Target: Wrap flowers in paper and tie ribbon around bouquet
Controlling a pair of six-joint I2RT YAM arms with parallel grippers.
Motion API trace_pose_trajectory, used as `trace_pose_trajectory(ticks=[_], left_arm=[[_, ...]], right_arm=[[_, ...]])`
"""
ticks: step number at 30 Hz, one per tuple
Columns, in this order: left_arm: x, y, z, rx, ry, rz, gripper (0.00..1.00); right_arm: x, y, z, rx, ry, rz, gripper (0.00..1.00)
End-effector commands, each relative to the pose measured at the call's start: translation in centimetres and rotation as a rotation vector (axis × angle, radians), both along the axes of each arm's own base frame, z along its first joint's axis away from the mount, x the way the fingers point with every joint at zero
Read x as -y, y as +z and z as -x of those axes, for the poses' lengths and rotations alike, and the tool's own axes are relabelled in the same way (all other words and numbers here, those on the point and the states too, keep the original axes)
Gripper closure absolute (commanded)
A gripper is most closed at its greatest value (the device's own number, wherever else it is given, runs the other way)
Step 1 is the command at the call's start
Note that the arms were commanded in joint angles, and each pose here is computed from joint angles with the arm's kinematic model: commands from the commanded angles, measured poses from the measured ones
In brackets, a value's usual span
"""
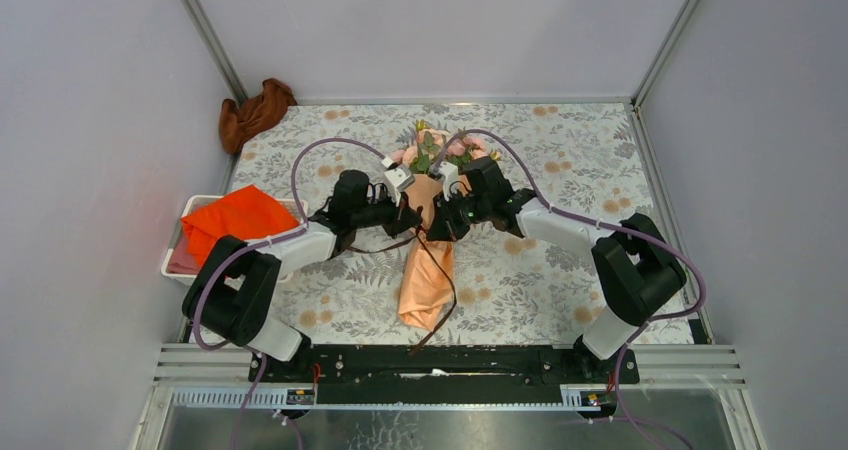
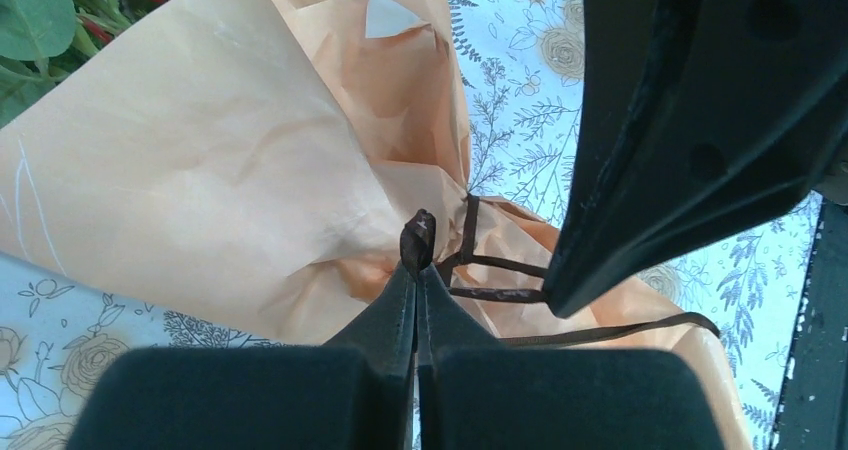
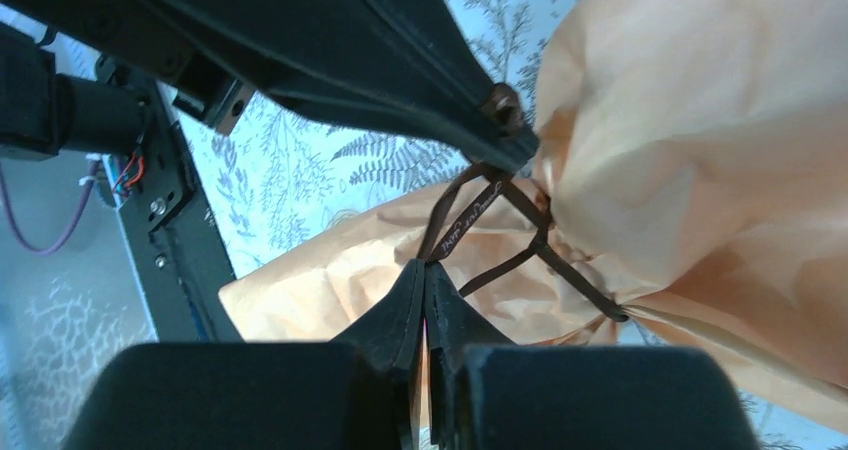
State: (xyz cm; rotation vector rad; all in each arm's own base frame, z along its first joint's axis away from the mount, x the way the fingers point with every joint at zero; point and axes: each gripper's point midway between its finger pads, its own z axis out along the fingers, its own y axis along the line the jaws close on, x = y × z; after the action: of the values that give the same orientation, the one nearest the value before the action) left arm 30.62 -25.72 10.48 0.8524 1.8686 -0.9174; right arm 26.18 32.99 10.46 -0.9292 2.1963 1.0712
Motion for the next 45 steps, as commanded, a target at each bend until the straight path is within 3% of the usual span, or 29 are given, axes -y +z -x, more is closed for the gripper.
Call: trace_pose_trajectory(ticks=[1, 4, 8, 12, 15, 20, 23, 29, 34, 45], left_arm=[[0.3, 0.7, -1.3, 0.133, -0.017, -0.007, 1.0], [0.3, 0.2, -1.0, 0.144, -0.046, -0.022, 1.0], [0.2, -0.2, -0.6, 0.152, -0.064, -0.028, 1.0], [0.2, -0.1, -0.7, 0.159, -0.067, -0.029, 1.0], [0.1, -0.1, -0.7, 0.154, -0.065, -0.025, 1.0], [0.2, -0.1, -0.6, 0.147, -0.071, -0.019, 1.0], [0.2, -0.2, -0.6, 0.147, -0.068, -0.021, 1.0], [0.2, -0.1, -0.6, 0.151, -0.068, -0.018, 1.0], [0.3, -0.1, -0.7, 0.15, -0.067, -0.017, 1.0], [0.1, -0.1, -0.5, 0.155, -0.062, -0.018, 1.0]], right_arm=[[-0.4, -0.1, 2.2, -0.115, 0.088, -0.019, 0.91], [0.0, -0.5, 2.8, -0.14, 0.134, 0.02, 0.75], [0.8, 1.6, 0.8, -0.067, 0.118, 0.016, 0.54], [2.3, 4.3, -1.0, -0.034, 0.092, -0.06, 0.46], [3.0, 4.7, -3.1, -0.019, 0.018, -0.075, 0.49], [2.0, 2.4, -5.6, -0.124, -0.095, -0.062, 0.82], [1.2, 0.7, -5.2, -0.138, -0.068, -0.03, 0.88], [0.5, -1.7, -3.0, -0.203, 0.023, 0.018, 0.91], [-1.1, 0.2, -0.9, -0.22, 0.137, -0.105, 0.9], [-1.7, -1.2, -0.3, -0.286, 0.108, -0.122, 0.83]])
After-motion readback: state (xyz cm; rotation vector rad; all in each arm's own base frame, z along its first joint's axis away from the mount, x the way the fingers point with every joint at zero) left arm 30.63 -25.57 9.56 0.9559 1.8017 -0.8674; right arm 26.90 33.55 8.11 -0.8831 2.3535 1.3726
